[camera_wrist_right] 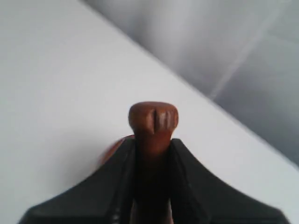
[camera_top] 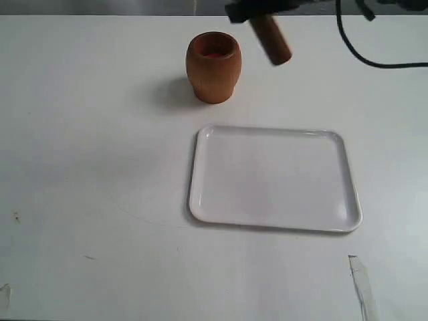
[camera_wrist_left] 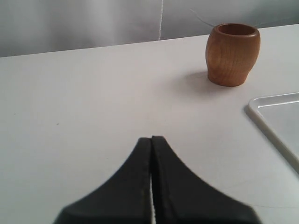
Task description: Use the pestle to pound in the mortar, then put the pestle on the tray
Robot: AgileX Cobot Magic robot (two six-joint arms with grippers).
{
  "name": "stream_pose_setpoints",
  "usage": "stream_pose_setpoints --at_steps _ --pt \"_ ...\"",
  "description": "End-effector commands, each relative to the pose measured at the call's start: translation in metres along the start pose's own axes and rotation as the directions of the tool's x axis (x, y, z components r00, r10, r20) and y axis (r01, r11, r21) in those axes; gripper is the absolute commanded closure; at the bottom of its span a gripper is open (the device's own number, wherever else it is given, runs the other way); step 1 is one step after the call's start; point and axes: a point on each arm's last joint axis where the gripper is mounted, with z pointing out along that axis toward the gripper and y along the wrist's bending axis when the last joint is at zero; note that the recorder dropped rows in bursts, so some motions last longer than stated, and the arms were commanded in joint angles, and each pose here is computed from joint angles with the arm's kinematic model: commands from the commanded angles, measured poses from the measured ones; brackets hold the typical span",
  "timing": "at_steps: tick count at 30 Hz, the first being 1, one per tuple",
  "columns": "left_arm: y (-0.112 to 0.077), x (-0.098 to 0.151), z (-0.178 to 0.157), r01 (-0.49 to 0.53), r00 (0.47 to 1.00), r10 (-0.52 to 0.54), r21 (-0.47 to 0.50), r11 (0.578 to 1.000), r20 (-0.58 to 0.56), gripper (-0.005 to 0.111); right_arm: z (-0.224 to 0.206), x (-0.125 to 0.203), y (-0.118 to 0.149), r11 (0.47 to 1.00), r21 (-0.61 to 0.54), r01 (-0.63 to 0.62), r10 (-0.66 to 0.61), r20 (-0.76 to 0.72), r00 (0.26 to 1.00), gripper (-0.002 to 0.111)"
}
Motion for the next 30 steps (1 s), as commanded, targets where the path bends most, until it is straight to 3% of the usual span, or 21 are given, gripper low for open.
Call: stream_pose_setpoints --at_steps 1,3,6,8,10,13,15,17,19,24,26,30 --pt "-0.001 0.0 0.0 0.012 1.0 -0.012 0.008 1.0 0.007 0.107 -0.017 -0.013 -0.048 0.864 0.502 -0.034 -0.032 0.122 0.992 0.108" --pt "-0.001 0.0 0.0 0.012 1.0 -0.012 0.008 1.0 0.007 0.107 -0.022 -0.015 -0.054 0.822 0.553 -0.134 0.03 0.194 0.981 0.108" --pt "-0.001 0.0 0.0 0.012 1.0 -0.012 0.008 1.0 0.007 0.107 -0.015 -0.013 -0.042 0.894 0.426 -0.141 0.075 0.169 0.983 0.108" --pt "-0.001 0.0 0.0 0.012 1.0 -0.012 0.008 1.0 0.007 0.107 -0.008 -0.008 -0.022 0.969 0.218 -0.119 0.103 0.086 0.991 0.108" --pt "-0.001 0.0 0.0 0.012 1.0 -0.012 0.008 1.0 0.007 0.107 -0.005 -0.001 0.002 0.993 -0.045 -0.113 0.112 -0.019 0.993 0.108" --pt "-0.001 0.0 0.0 0.012 1.0 -0.012 0.008 1.0 0.007 0.107 -0.011 0.007 0.03 0.933 -0.337 -0.128 0.087 -0.134 0.987 0.108" --pt "-0.001 0.0 0.0 0.012 1.0 -0.012 0.008 1.0 0.007 0.107 -0.015 0.009 0.038 0.896 -0.422 -0.136 0.07 -0.168 0.983 0.108" --pt "-0.001 0.0 0.0 0.012 1.0 -0.012 0.008 1.0 0.007 0.107 -0.016 0.012 0.038 0.893 -0.417 -0.167 0.085 -0.208 0.975 0.108" --pt "-0.001 0.0 0.0 0.012 1.0 -0.012 0.008 1.0 0.007 0.107 -0.014 0.019 0.031 0.926 -0.336 -0.173 0.081 -0.272 0.959 0.108" --pt "-0.001 0.0 0.0 0.012 1.0 -0.012 0.008 1.0 0.007 0.107 -0.015 0.038 -0.001 0.996 0.022 -0.087 0.088 -0.442 0.893 0.108" --pt "-0.001 0.0 0.0 0.012 1.0 -0.012 0.008 1.0 0.007 0.107 -0.015 0.034 -0.01 0.995 0.096 -0.029 0.065 -0.395 0.916 0.108" --pt "-0.001 0.0 0.0 0.012 1.0 -0.012 0.008 1.0 0.007 0.107 -0.012 0.001 -0.01 0.987 0.148 -0.063 0.073 -0.062 0.995 0.108"
